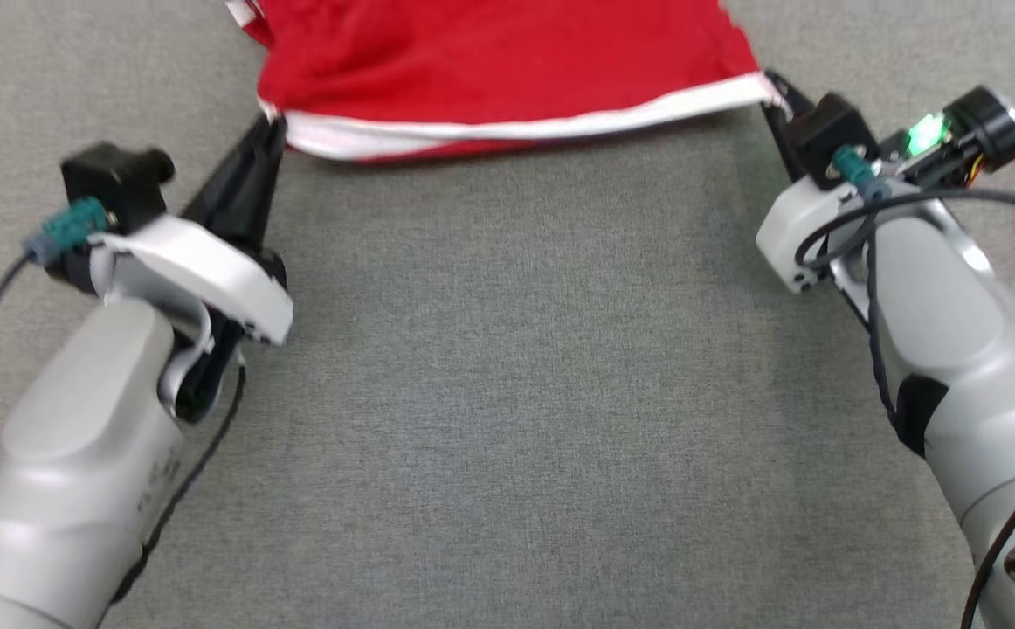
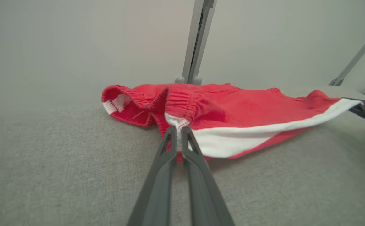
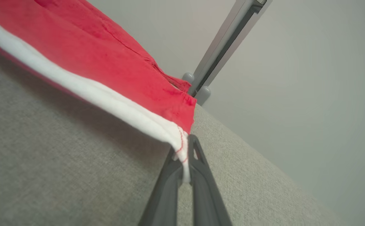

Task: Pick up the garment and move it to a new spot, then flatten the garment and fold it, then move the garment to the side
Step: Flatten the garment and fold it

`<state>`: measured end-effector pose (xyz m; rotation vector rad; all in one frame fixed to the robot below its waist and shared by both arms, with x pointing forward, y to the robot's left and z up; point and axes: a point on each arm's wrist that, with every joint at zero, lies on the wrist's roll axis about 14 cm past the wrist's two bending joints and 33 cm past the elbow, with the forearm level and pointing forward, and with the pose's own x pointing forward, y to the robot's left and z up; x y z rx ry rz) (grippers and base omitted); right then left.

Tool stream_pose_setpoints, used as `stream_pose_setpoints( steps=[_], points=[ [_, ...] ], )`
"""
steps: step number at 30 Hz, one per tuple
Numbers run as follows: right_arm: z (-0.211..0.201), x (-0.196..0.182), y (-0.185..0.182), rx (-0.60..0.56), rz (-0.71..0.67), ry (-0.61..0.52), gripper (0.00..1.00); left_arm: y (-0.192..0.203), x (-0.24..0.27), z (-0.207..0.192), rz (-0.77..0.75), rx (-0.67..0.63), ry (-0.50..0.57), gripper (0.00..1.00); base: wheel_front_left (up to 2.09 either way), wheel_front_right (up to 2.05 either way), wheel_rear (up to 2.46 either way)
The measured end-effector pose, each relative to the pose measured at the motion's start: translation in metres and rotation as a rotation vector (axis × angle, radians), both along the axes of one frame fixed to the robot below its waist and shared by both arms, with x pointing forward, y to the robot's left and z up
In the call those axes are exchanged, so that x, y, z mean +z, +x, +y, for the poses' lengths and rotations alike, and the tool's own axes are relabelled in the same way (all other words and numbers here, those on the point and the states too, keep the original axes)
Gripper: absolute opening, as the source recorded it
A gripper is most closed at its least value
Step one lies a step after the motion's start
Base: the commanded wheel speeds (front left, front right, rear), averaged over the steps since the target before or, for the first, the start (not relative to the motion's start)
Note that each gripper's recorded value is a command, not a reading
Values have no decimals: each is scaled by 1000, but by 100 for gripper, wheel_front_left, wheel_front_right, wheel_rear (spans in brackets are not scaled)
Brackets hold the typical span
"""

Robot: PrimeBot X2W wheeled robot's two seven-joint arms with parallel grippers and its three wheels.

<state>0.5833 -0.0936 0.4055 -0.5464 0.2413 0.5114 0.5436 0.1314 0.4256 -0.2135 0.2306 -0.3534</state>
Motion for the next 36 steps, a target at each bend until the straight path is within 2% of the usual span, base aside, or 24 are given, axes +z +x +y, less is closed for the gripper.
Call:
stream_pose_setpoints(
  steps=[10,26,29,30,36],
  points=[
    [-14,-11,-63,36,89,-73,0,-77,-14,-5,75,-92,100,0,0,0,0],
    [-47,-25,-163,6,263,-39,0,-167,-8,-32,65,-212,122,0,0,0,0],
    [-67,-27,-184,30,316,-93,0,-183,-10,-39,67,-252,127,0,0,0,0],
    [-89,-21,-190,5,339,-104,0,-193,-14,-47,76,-283,124,0,0,0,0],
    [-118,-6,-209,-15,404,-79,0,-210,-17,-62,115,-340,85,0,0,0,0]
  ],
)
